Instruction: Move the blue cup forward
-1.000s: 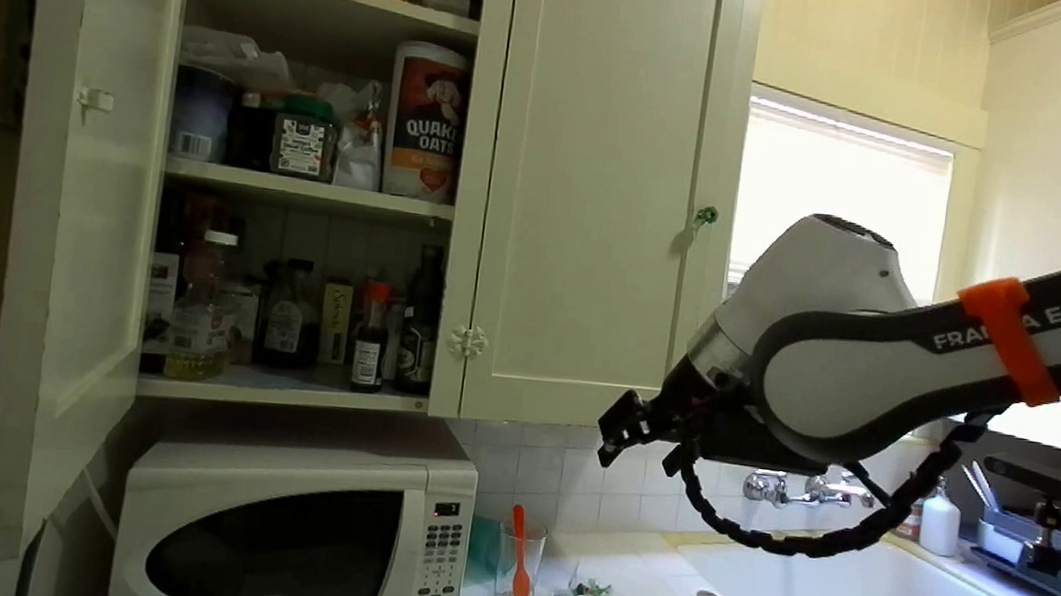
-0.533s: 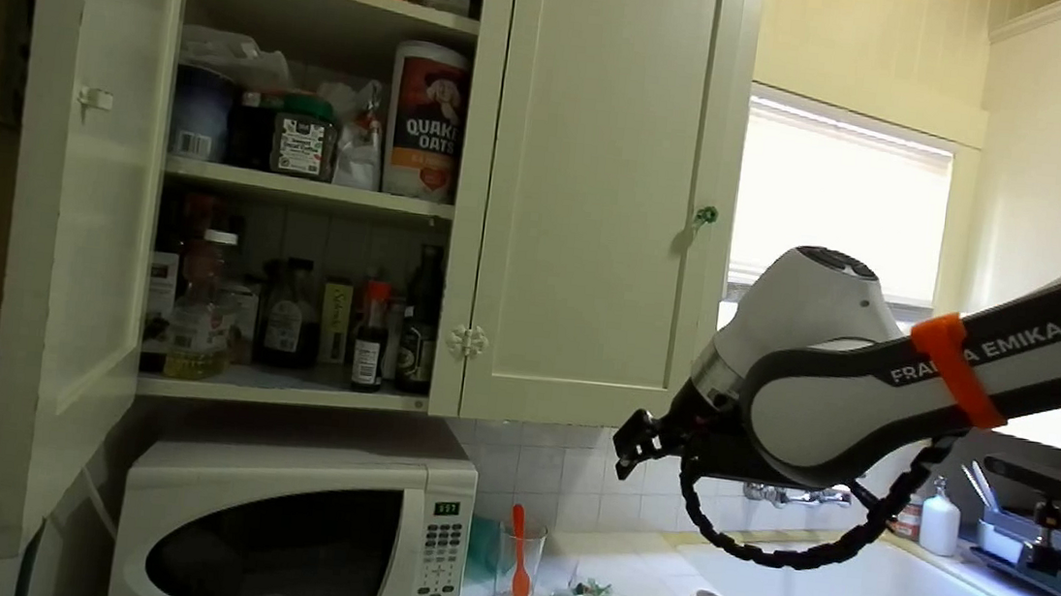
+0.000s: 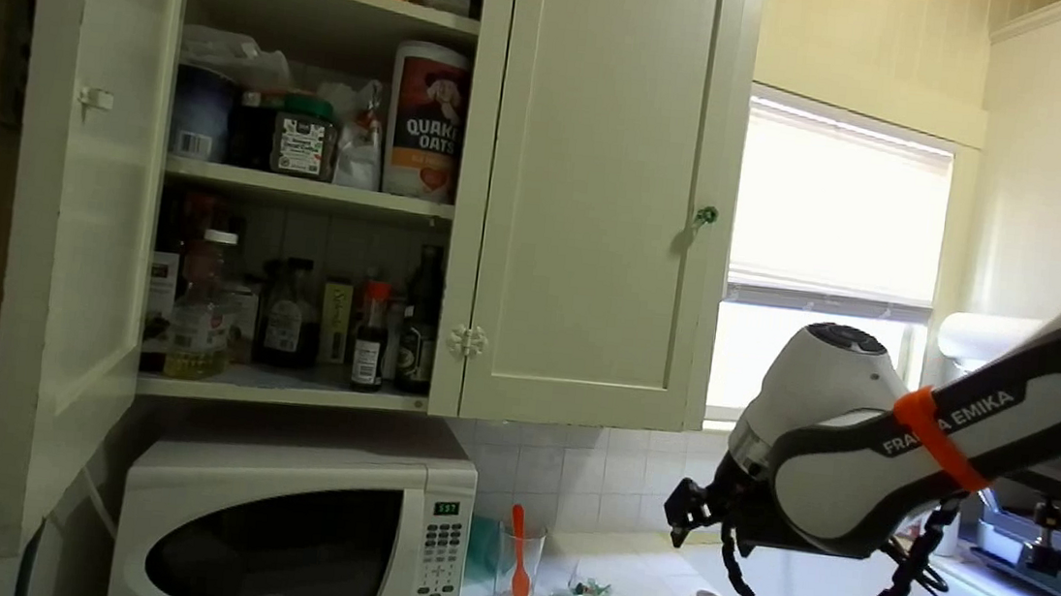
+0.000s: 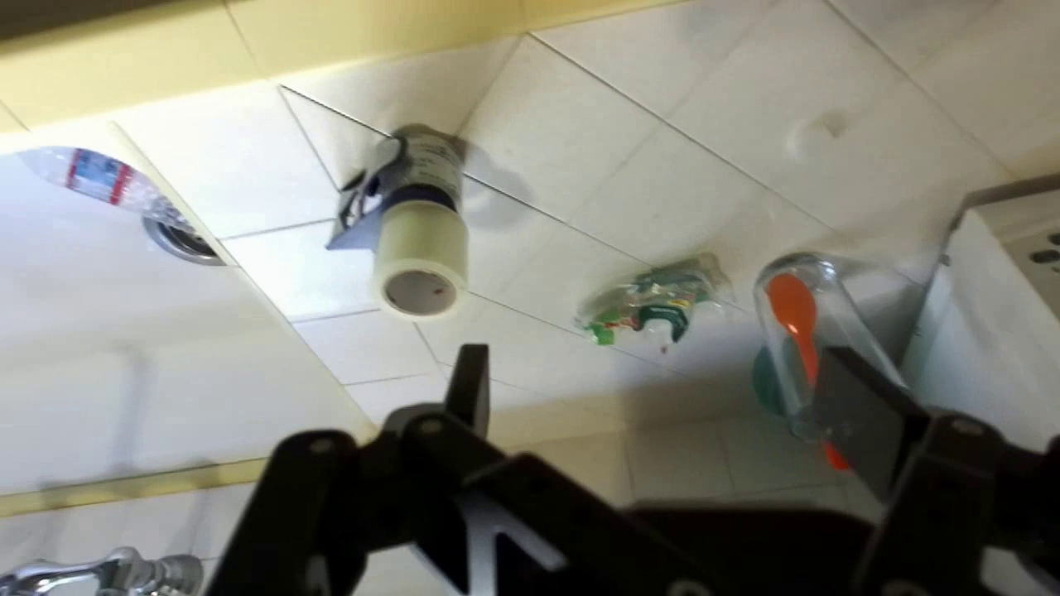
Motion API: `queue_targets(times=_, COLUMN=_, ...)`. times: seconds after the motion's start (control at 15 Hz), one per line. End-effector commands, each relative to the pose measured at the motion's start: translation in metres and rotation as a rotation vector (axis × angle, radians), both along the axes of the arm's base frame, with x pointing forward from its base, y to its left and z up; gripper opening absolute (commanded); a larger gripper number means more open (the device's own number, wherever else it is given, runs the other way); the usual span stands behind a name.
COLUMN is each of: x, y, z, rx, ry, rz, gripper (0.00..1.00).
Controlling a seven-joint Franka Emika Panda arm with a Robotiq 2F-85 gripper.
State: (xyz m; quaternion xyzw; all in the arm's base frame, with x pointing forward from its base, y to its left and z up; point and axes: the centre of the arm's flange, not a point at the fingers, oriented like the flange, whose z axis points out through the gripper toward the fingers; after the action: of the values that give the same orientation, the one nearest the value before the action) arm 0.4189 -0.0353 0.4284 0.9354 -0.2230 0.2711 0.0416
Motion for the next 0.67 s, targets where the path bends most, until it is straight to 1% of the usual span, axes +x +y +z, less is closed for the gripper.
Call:
queue_targets(times=0.0, x=0.0, y=-0.015, z=-0.047, rx=-0.11, ry=0.065, rz=-0.093, gripper=1.0)
queue_targets(times=0.07, x=0.0, y=-0.022, z=-0.055, rx=-0.171, ry=0.095, rz=-0.106, gripper=1.0)
queue_targets(times=0.2, x=0.001, y=-0.034, z=-0.065, rx=-0.281, ry=0.13, rz=-0.124, gripper=1.0)
queue_targets(times=0.27, x=0.003, y=-0.04, z=-0.068, rx=-0.329, ry=0.146, rz=-0.143, gripper=1.0)
queue_targets(times=0.33, x=0.005, y=-0.041, z=-0.068, rx=-0.361, ry=0.159, rz=-0.161, gripper=1.0)
queue_targets(times=0.4, x=-0.01, y=-0.042, z=-0.054, rx=-0.288, ry=0.132, rz=-0.12, gripper=1.0)
queue_targets(times=0.47, x=-0.009, y=-0.045, z=-0.056, rx=-0.315, ry=0.142, rz=-0.136, gripper=1.0)
queue_targets(times=0.6, x=-0.007, y=-0.045, z=-0.055, rx=-0.333, ry=0.145, rz=-0.142, gripper=1.0)
